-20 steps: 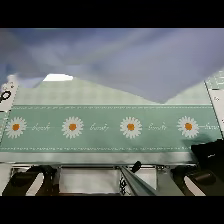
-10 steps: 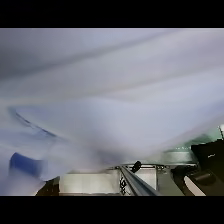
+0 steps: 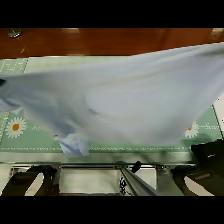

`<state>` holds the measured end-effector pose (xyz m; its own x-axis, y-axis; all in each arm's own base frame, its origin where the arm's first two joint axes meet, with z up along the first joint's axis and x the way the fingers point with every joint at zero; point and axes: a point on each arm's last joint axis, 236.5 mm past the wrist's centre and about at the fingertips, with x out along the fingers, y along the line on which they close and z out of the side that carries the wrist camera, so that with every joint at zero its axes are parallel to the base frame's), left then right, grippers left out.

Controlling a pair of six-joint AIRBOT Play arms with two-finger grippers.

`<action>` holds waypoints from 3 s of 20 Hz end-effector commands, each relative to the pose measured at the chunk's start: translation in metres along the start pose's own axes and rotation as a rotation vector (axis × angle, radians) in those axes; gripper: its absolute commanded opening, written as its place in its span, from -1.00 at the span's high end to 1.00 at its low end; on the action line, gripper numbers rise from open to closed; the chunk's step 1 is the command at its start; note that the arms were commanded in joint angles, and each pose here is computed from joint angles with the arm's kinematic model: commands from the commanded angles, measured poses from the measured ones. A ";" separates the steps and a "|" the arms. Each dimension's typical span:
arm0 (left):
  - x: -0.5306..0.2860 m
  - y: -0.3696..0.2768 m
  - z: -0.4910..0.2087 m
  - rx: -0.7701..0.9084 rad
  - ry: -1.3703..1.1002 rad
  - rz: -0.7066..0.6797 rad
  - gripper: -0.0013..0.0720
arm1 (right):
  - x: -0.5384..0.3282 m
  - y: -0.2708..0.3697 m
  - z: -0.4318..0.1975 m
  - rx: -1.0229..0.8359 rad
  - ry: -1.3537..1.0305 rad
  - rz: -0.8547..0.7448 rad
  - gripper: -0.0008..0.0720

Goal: Fold the shirts.

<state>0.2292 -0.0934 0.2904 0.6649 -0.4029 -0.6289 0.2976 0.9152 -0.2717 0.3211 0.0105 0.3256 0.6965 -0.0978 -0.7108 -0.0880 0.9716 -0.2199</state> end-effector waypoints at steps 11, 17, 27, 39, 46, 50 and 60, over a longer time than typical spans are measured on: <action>0.280 0.126 0.003 -0.051 0.127 0.052 0.93 | 0.331 0.039 0.023 0.217 0.145 0.204 0.93; 0.363 0.116 -0.101 -0.109 0.461 -0.028 0.93 | 0.385 0.062 -0.082 0.196 0.522 0.284 0.93; 0.262 0.140 -0.098 -0.262 0.729 -0.116 -1.00 | 0.321 0.013 -0.089 0.164 0.582 0.270 -0.20; 0.184 0.141 -0.281 -0.631 0.792 -0.027 -1.00 | 0.288 -0.016 -0.118 0.389 0.668 0.447 -0.21; 0.214 0.151 -0.278 -0.576 0.688 0.056 -0.81 | 0.287 -0.004 -0.112 0.374 0.660 0.470 -0.21; 0.236 0.155 -0.265 -0.542 0.611 0.105 -0.48 | 0.287 -0.004 -0.112 0.374 0.659 0.470 -0.21; 0.244 0.141 -0.283 -0.431 0.701 0.065 0.93 | 0.290 -0.026 -0.129 0.341 0.702 0.369 -0.19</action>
<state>0.2428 -0.0621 -0.1058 0.0647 -0.3932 -0.9172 -0.1394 0.9065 -0.3985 0.4391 -0.0546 0.0440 0.0757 0.3039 -0.9497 0.0614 0.9492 0.3086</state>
